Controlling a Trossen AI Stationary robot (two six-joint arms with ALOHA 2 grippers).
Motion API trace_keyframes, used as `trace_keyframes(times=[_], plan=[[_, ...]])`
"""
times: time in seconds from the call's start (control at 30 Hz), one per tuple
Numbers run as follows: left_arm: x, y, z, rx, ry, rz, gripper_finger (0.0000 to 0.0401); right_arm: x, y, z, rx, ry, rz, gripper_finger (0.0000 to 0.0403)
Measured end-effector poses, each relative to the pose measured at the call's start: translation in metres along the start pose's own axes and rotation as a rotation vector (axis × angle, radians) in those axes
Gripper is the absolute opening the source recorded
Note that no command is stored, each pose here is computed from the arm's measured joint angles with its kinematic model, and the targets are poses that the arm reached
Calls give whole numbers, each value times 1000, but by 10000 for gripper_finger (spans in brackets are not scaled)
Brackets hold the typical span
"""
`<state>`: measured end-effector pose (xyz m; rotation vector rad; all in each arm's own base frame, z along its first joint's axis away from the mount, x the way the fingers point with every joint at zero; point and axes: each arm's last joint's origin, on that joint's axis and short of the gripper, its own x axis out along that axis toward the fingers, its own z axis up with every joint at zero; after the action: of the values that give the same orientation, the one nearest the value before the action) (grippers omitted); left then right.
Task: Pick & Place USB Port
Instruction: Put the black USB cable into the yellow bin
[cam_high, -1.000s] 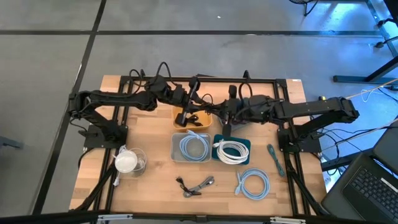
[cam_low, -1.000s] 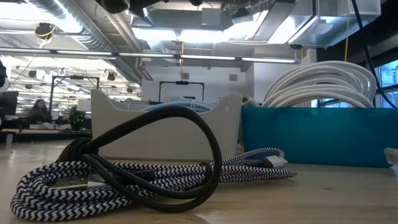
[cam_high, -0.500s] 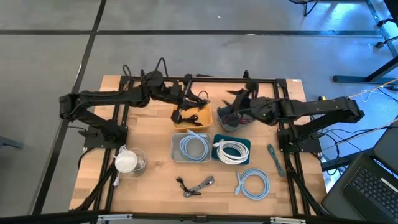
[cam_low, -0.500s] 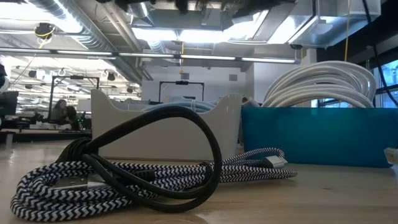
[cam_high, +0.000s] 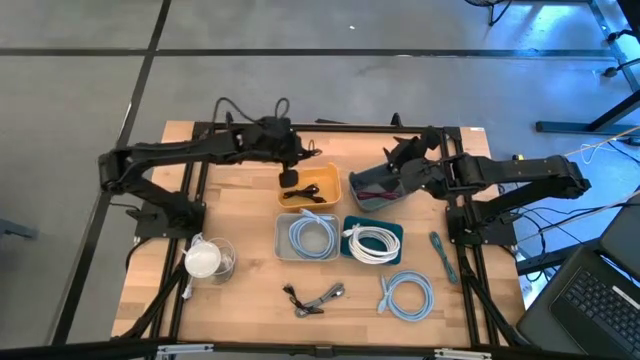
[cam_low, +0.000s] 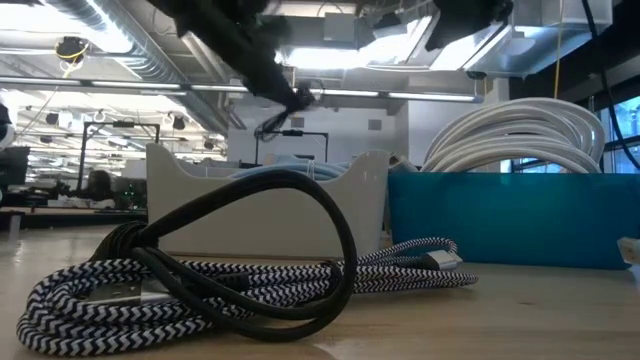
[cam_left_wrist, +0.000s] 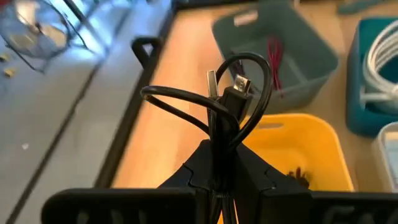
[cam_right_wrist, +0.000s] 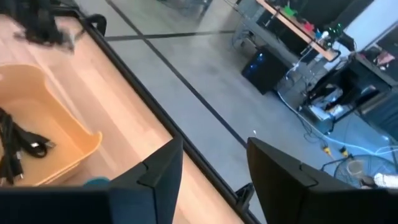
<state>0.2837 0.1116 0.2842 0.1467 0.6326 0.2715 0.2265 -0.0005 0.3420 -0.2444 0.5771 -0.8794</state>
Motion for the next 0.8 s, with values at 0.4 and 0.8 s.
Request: trace_keyframes(times=[0.4,0.8], plan=[[78,-24,-26,-70,308,-105,25,0,2,-1,38,20,80,177],[118,-39,-55,-44,430,-153,26,0,2,-1,37,24,90,177]])
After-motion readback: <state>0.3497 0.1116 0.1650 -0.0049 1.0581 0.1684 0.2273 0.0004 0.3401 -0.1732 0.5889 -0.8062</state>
